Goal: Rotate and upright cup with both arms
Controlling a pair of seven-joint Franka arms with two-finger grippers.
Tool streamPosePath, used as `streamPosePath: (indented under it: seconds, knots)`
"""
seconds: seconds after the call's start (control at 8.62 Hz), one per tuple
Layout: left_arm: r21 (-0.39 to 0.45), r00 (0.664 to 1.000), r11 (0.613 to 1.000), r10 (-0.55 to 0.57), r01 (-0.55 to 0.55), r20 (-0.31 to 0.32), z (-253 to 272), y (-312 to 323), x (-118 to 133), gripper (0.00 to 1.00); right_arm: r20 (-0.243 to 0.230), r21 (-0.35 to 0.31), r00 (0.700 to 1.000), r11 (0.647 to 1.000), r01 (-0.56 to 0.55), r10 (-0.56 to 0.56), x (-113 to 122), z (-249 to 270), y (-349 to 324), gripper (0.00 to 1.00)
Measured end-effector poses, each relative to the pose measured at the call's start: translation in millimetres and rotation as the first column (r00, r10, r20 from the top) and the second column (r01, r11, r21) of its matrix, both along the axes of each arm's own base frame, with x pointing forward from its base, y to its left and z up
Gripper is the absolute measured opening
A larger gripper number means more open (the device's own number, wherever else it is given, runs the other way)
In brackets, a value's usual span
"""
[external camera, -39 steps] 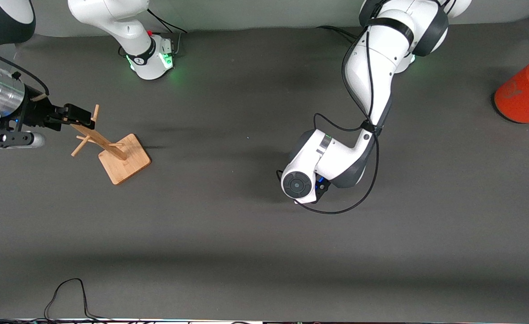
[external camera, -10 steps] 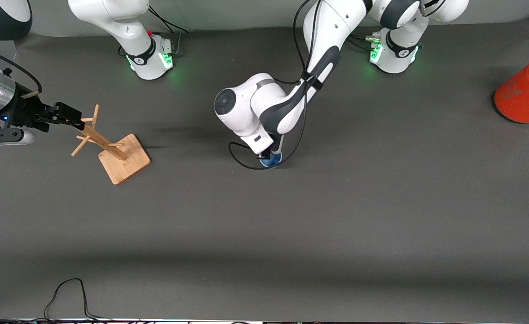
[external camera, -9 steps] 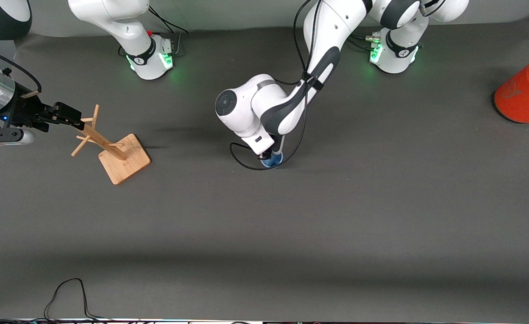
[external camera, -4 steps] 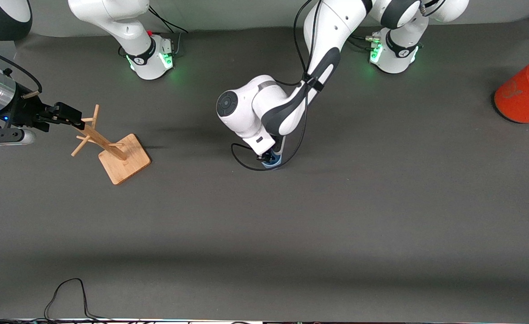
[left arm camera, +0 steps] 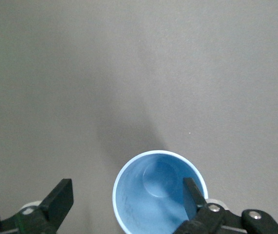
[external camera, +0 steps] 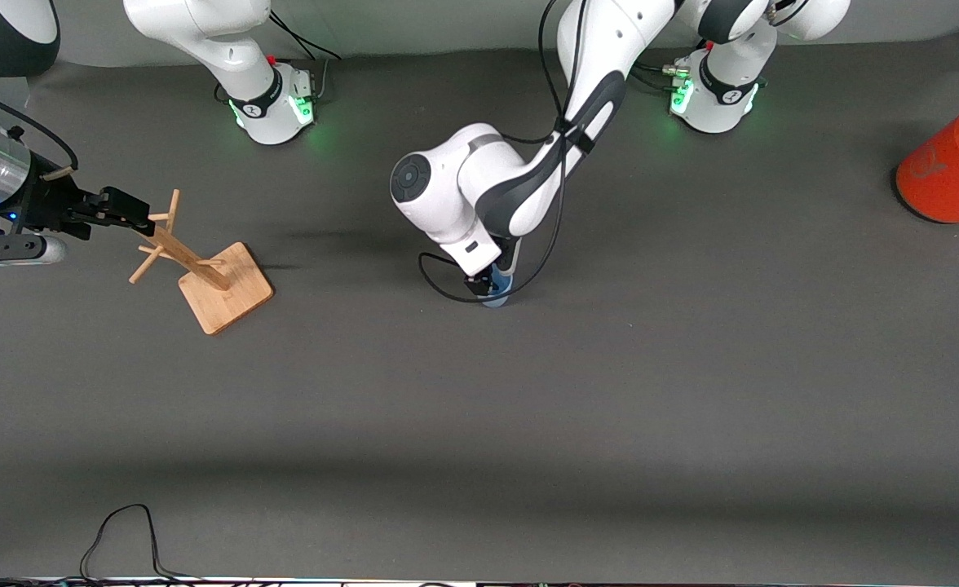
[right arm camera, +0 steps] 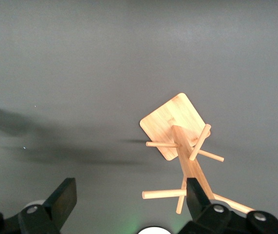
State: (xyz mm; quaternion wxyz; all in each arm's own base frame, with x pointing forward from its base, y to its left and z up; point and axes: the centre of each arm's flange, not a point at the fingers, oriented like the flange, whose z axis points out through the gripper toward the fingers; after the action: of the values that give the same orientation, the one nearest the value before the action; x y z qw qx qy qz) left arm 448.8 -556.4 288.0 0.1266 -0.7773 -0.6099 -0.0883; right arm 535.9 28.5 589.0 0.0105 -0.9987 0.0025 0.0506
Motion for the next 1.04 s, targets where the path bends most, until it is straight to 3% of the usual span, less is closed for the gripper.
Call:
streamPosePath:
  seconds: [0.35,0.7,0.93,1.04]
  knots:
    - [-0.074,0.998,0.996,-0.057,0.057,0.004,103,34,26,1.0,0.0,0.0,1.0,1.0,0.0,0.0,0,0,0,1.0]
    - [-0.114,0.988,0.982,-0.157,0.153,-0.018,188,132,86,1.0,0.0,0.0,1.0,1.0,-0.001,0.001,0,0,0,1.0]
    - [-0.139,0.954,0.957,-0.272,0.255,-0.123,222,237,129,1.0,-0.01,0.0,1.0,1.0,-0.001,0.001,-1,-1,0,1.0]
    - [-0.167,0.917,0.932,-0.351,0.322,-0.189,232,297,146,1.0,-0.022,-0.001,1.0,1.0,-0.002,0.002,-3,-2,0,1.0]
